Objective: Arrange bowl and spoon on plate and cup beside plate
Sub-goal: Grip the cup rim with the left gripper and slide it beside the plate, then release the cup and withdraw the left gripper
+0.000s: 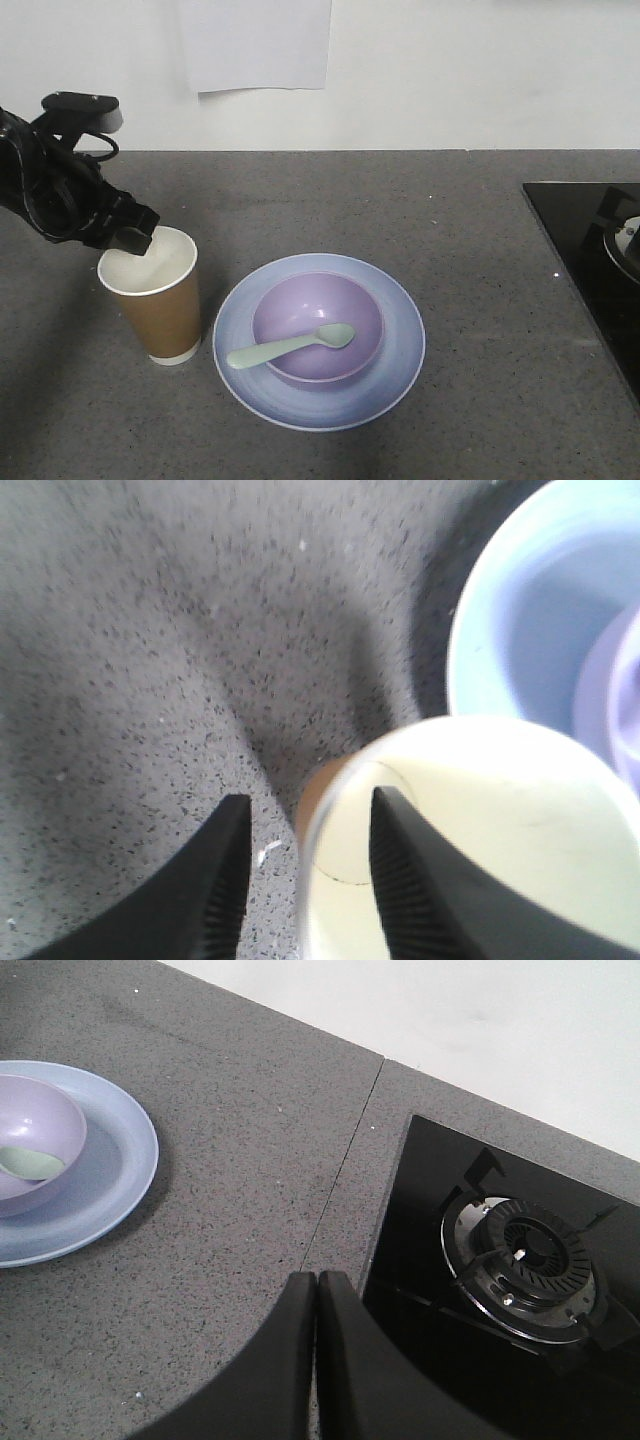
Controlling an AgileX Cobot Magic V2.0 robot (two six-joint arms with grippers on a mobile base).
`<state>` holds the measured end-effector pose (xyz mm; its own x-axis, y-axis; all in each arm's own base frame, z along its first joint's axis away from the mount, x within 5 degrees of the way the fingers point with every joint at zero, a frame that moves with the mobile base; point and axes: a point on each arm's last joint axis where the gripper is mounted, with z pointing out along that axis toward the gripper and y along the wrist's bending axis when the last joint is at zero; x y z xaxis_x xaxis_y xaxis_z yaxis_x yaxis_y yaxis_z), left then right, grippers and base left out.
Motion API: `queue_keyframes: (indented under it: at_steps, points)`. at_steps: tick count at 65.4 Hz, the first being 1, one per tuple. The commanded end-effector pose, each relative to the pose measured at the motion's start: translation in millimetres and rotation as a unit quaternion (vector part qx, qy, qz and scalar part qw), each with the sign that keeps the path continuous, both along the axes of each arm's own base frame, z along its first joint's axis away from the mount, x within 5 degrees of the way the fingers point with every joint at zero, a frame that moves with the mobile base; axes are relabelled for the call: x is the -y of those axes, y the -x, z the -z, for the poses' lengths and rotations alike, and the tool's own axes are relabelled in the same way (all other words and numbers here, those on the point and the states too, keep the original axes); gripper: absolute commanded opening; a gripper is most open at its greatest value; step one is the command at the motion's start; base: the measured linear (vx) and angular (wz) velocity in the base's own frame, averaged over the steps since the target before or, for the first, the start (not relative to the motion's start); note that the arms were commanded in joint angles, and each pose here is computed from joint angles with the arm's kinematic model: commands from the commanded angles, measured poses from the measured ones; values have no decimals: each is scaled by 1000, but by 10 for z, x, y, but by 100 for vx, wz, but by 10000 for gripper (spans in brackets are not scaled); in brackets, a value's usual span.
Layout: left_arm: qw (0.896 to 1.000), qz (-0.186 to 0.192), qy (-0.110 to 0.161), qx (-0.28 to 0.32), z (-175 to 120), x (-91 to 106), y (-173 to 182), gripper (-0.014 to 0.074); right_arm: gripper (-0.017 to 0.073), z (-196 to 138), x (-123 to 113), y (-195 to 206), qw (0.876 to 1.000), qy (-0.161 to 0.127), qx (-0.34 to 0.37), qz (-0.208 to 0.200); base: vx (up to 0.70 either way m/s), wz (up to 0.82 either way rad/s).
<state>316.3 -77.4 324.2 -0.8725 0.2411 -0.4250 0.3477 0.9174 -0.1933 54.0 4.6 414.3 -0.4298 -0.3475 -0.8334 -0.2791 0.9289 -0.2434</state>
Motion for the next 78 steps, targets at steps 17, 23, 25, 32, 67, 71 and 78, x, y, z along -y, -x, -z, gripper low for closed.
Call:
queue_keyframes:
  at_steps: [17,23,25,32,67,71,78]
  points:
    - [991,-3,34,130,-704,-46,438,291,-6,-118,-18,-35,999,-12,46,-5,0,0]
    - [986,0,33,165,-883,-87,620,291,-6,-140,-47,-90,998,-20,57,-10,0,0]
    - [983,-1,34,181,-958,-103,697,289,-6,-151,-63,-118,998,-26,61,-12,0,0]
    - [971,10,32,238,-1175,-150,933,289,-6,-202,-142,-281,995,-51,84,-23,0,0]
    - [951,-3,7,309,-595,-327,1573,134,-6,538,-219,-654,987,-68,147,-7,0,0]
    - [951,-13,13,309,-404,-340,1628,105,-6,728,-221,-663,987,-72,144,-5,0,0]
    - [946,-31,15,323,-100,-377,1712,56,-6,967,-236,-685,987,-70,146,-11,0,0]
